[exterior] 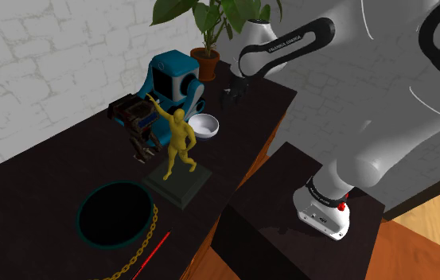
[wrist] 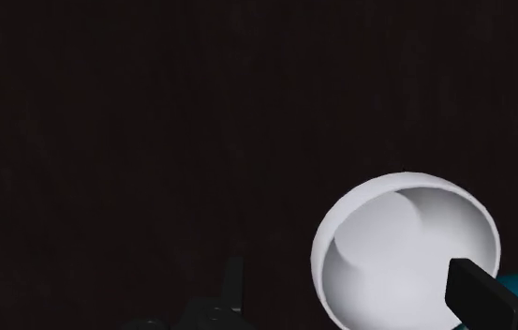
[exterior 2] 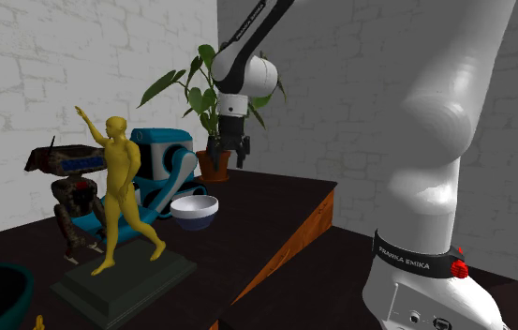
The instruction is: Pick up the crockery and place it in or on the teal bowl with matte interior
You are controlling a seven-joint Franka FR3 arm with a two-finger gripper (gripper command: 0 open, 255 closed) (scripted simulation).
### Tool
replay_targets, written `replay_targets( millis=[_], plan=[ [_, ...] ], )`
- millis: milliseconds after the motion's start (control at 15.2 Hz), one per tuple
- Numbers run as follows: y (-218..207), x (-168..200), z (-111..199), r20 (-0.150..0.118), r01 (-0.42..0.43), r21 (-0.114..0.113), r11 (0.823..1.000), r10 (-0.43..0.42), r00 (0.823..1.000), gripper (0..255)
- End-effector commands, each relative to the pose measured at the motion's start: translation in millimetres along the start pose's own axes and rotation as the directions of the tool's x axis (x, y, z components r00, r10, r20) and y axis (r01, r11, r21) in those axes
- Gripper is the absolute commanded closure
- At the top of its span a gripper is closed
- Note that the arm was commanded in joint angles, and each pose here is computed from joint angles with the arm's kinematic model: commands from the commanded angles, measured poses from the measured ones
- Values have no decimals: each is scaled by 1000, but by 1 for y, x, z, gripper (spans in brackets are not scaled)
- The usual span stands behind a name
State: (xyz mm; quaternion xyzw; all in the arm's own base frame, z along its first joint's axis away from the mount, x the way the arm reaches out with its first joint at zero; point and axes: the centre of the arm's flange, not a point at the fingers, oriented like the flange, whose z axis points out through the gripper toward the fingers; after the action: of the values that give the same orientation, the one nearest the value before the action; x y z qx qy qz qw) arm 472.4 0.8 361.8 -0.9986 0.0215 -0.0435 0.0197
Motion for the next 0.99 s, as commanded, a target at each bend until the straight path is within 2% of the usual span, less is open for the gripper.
replay_targets(
  millis=[0, 330, 924],
  plan=[
    [-3, 18, 20, -4, 1, 4, 1000, -1, 1000, 0],
    [-10, 54, 72, -9, 4, 14, 1000, -4, 1000, 0],
    [-10, 54, 112, -9, 4, 14, 1000, -4, 1000, 0]
  ],
)
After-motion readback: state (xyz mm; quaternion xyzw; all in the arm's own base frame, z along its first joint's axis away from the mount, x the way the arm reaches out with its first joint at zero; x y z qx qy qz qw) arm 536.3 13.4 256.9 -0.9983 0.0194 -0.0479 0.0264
